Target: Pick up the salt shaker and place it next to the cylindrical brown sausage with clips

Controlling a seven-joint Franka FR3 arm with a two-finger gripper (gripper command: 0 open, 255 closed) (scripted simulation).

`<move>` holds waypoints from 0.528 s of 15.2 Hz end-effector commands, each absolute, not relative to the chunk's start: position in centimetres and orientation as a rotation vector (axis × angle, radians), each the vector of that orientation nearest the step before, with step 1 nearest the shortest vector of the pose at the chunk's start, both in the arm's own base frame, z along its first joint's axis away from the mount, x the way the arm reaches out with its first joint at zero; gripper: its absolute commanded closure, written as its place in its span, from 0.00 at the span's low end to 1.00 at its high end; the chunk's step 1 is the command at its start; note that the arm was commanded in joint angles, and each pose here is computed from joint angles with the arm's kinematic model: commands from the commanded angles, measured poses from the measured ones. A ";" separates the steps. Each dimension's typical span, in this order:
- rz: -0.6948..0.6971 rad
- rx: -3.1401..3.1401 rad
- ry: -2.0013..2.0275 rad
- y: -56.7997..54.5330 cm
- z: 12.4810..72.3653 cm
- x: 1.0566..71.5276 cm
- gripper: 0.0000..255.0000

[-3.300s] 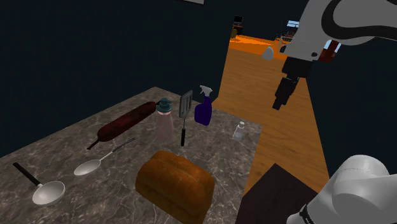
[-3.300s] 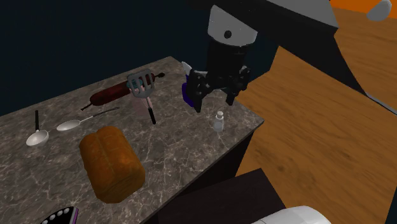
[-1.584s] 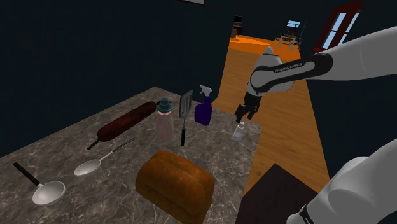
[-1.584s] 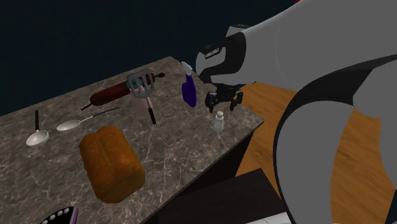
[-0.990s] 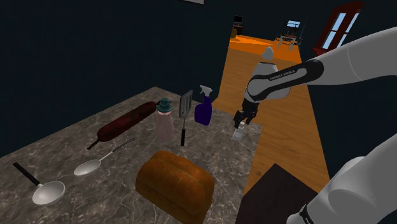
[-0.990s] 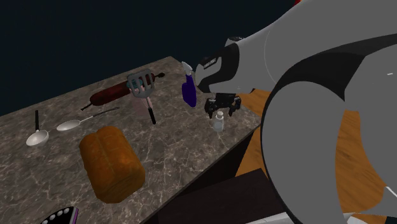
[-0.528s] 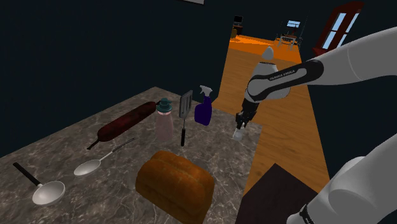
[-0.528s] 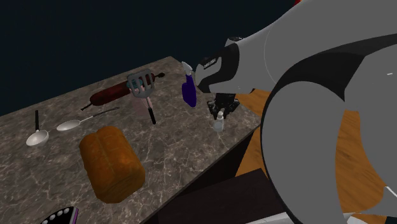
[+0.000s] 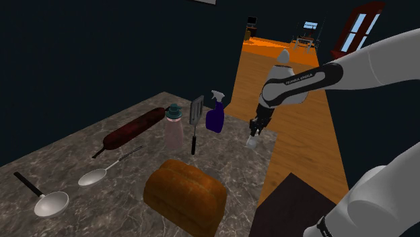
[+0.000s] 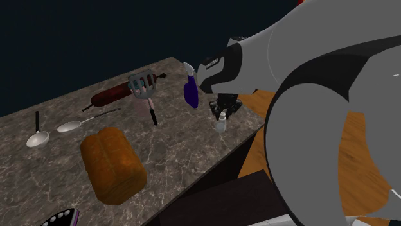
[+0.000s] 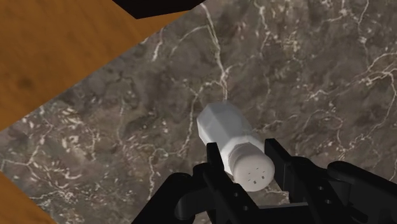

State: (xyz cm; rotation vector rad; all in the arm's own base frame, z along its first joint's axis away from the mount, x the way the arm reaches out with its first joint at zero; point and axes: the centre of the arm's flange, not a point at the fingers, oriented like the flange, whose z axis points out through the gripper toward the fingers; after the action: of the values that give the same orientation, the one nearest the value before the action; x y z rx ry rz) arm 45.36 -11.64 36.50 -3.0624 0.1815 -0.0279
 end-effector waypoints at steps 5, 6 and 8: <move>-0.028 -3.062 0.181 -11.6 39.4 45.4 1.00; -0.028 -3.062 0.181 -11.6 39.9 45.4 1.00; -0.028 -3.062 0.181 -11.6 41.0 45.4 1.00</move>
State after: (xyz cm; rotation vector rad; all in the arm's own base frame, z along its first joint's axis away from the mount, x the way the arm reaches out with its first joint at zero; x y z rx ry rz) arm 45.32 -11.56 40.52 -3.0624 0.1815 -0.0282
